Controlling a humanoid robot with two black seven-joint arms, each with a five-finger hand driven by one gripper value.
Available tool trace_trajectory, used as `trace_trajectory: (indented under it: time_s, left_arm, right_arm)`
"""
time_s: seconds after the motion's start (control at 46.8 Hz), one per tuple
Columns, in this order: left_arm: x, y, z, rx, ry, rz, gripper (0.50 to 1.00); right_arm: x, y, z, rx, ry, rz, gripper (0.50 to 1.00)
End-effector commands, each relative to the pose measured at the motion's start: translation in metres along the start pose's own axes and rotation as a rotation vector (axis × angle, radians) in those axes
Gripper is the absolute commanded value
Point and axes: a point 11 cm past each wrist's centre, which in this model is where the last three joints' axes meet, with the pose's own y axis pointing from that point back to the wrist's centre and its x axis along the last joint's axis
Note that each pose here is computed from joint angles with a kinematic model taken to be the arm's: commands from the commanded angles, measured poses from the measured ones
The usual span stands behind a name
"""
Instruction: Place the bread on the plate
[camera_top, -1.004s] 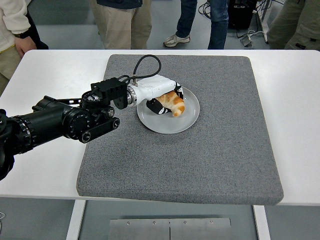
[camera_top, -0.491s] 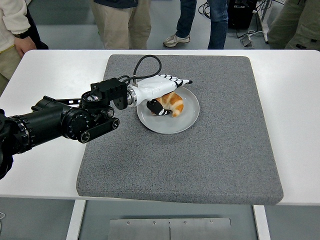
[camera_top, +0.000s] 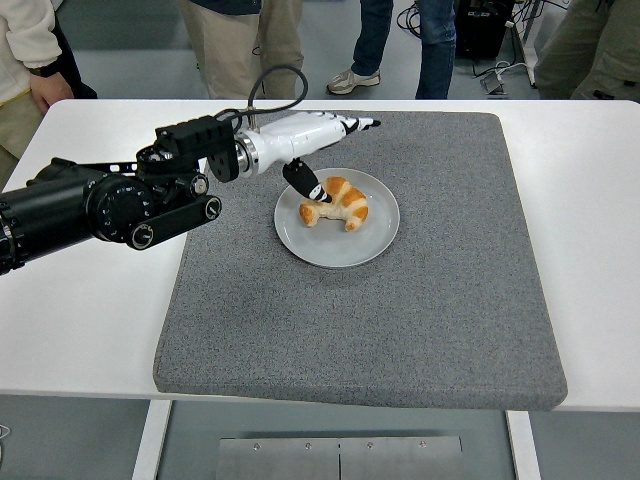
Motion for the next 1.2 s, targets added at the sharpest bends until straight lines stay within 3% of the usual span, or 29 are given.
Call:
trace_trajectory:
  time_s: [0.0, 0.235, 0.577, 1.175]
  left_arm:
    - [0.01, 0.0, 0.0, 0.007, 0.04, 0.023, 0.972]
    - [0.045, -0.004, 0.008, 0.006, 0.231, 0.137, 0.972]
    - [0.061, 0.002, -0.005, 0.031, 0.459, 0.236, 0.972]
    - [0.064, 0.02, -0.073, 0.141, 1.064, 0.54, 0.972]
  right_arm:
    - [0.0, 0.0, 0.0, 0.0, 0.0, 0.0, 1.0]
    - [0.0, 0.0, 0.0, 0.0, 0.0, 0.0, 1.0]
    - [0.0, 0.0, 0.0, 0.0, 0.0, 0.0, 1.0]
    - [0.0, 0.0, 0.0, 0.0, 0.0, 0.0, 1.0]
